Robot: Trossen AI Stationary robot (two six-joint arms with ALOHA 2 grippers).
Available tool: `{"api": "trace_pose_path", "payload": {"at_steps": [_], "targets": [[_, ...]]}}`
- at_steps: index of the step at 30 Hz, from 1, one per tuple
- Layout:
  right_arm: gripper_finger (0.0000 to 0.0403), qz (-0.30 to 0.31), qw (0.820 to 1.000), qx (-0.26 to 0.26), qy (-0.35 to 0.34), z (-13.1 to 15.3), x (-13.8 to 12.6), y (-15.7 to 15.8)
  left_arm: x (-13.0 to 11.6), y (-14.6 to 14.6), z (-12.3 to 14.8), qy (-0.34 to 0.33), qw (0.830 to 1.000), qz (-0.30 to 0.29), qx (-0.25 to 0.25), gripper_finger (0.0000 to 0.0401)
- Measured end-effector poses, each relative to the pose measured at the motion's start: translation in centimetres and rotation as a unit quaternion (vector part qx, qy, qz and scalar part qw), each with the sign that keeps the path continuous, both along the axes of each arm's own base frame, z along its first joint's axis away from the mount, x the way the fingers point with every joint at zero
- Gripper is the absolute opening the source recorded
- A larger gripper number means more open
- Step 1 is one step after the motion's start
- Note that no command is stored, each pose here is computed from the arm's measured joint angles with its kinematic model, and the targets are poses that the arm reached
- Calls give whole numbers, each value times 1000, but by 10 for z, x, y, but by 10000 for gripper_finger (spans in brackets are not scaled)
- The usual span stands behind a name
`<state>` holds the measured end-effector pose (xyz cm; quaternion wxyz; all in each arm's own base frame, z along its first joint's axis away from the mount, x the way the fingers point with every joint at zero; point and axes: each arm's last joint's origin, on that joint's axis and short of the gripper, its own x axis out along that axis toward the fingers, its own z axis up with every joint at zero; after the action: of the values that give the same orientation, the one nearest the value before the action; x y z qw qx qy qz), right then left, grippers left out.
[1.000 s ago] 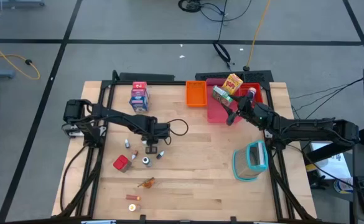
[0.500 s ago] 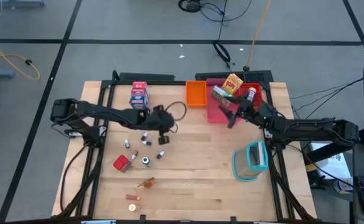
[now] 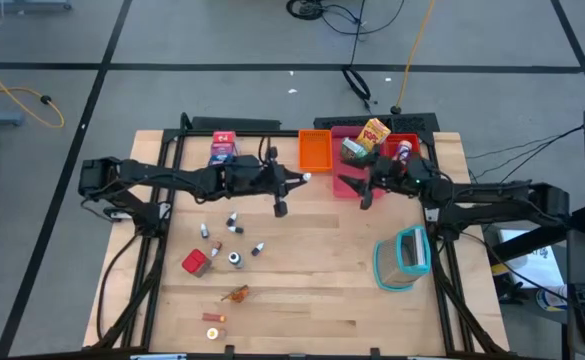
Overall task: Pick & Place Kitchen Items
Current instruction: Put the small green food coloring bottle into the orange bin
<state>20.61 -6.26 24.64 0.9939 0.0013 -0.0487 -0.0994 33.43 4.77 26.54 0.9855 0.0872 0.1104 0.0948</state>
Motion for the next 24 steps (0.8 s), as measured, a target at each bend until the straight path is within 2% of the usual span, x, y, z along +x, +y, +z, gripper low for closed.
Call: {"api": "trace_pose_path", "payload": {"at_steps": [7, 12, 15, 24], "targets": [[208, 38, 999, -2, 22, 6, 39, 1, 0, 2, 2, -9, 1000, 3, 3, 26], [208, 55, 998, -11, 27, 4, 62, 2, 0, 2, 3, -13, 1000, 5, 4, 41], [208, 77, 997, -20, 7, 6, 68, 3, 0, 3, 2, -11, 1000, 5, 4, 46], [208, 75, 997, -21, -15, 4, 75, 1, 0, 3, 2, -10, 1000, 3, 13, 50]]}}
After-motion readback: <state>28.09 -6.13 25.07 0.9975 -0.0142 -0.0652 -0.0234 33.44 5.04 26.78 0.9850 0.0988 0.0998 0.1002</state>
